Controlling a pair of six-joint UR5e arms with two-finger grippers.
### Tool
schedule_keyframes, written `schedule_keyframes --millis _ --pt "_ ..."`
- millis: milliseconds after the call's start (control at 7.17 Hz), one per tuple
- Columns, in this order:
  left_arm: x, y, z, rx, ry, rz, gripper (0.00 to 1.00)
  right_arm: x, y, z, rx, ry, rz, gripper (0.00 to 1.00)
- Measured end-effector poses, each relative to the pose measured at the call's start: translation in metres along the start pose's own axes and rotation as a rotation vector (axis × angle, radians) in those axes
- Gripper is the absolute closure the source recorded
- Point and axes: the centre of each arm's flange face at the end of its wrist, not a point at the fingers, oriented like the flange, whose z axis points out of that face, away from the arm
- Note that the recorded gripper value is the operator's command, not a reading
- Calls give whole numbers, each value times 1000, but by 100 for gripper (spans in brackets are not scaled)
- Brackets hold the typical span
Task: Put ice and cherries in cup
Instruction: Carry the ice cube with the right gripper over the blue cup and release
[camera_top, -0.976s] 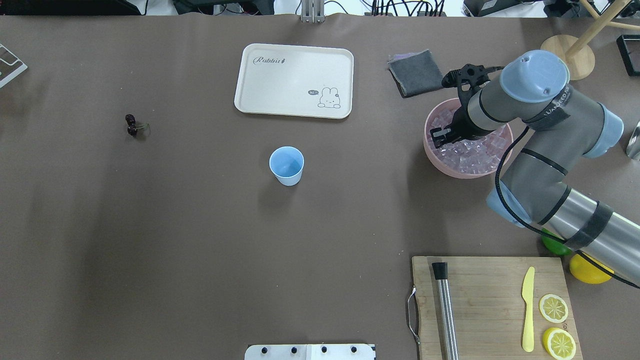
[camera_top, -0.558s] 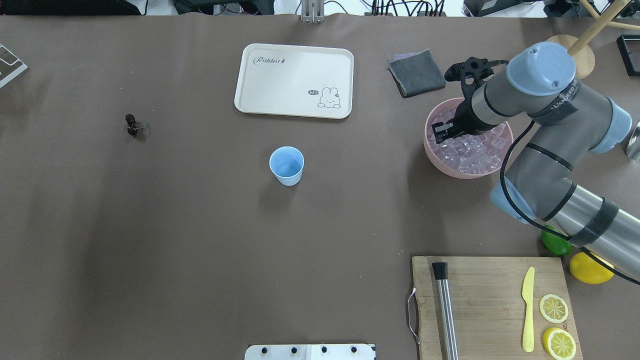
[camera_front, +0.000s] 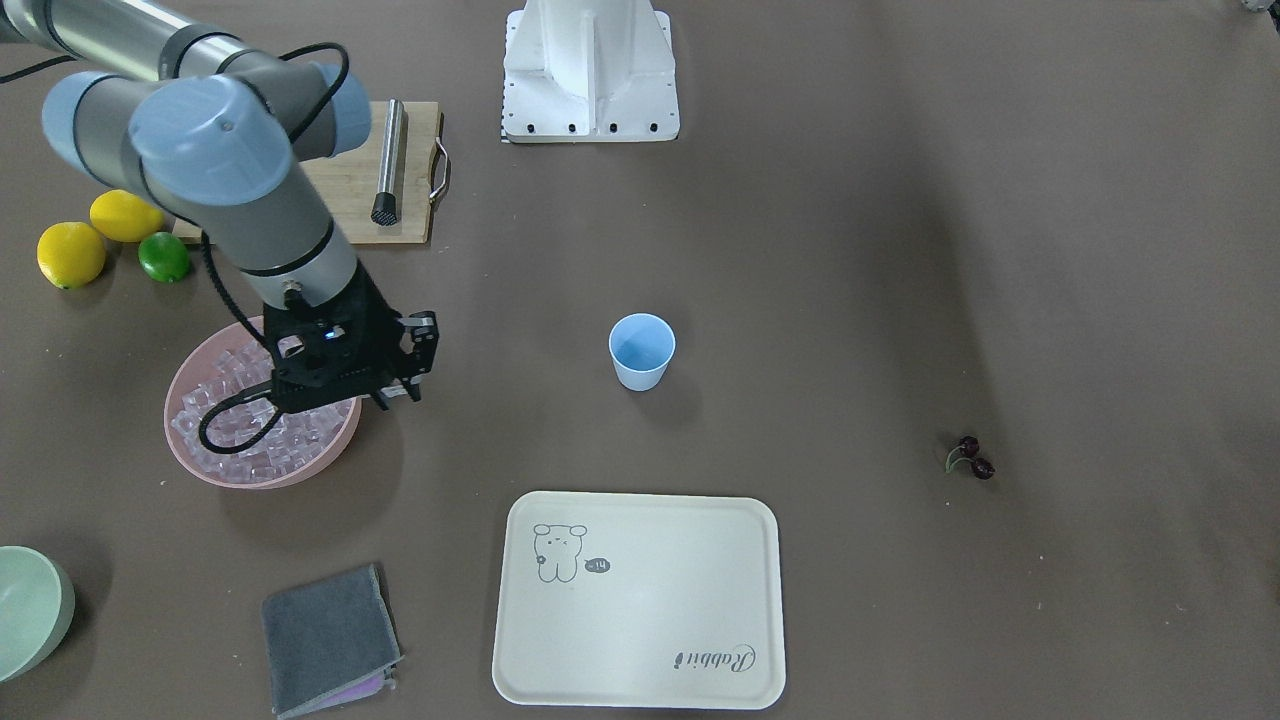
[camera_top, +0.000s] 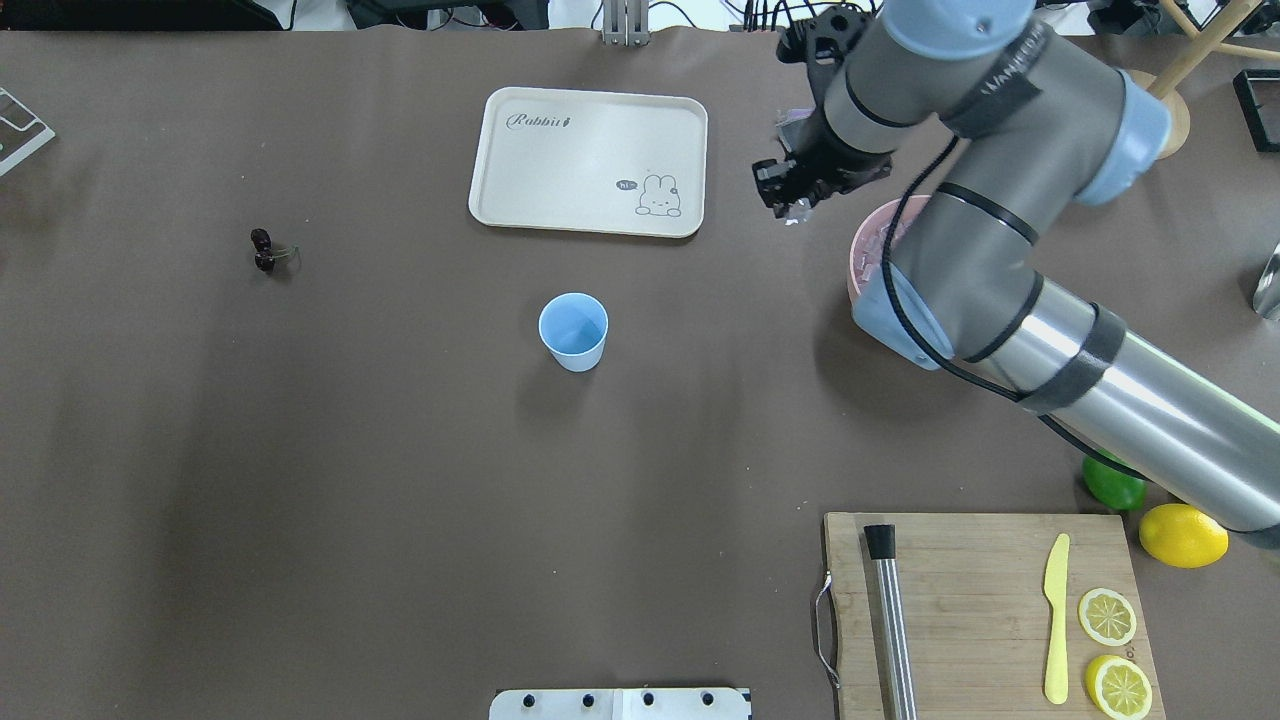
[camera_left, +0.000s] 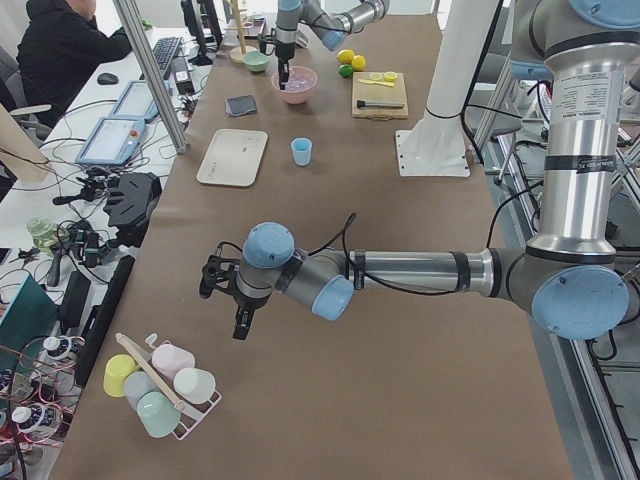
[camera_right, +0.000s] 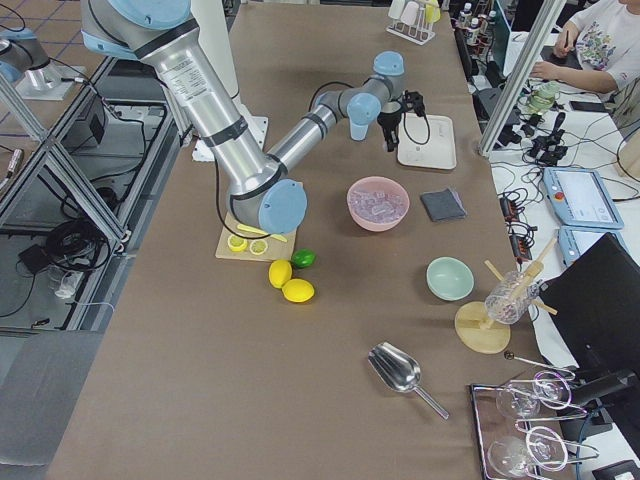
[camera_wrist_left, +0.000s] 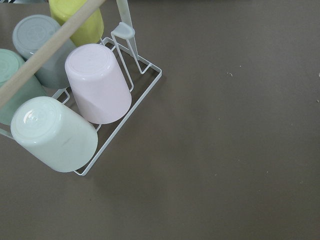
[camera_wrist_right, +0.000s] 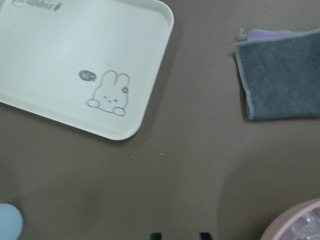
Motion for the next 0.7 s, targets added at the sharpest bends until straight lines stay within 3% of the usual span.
schedule_keyframes --millis 279,697 --pt "-1 2 1 0 0 2 2 -100 -15 -6 -2 -7 41 100" --pt "-2 2 1 -1 0 4 2 -216 2 50 61 -12 26 100"
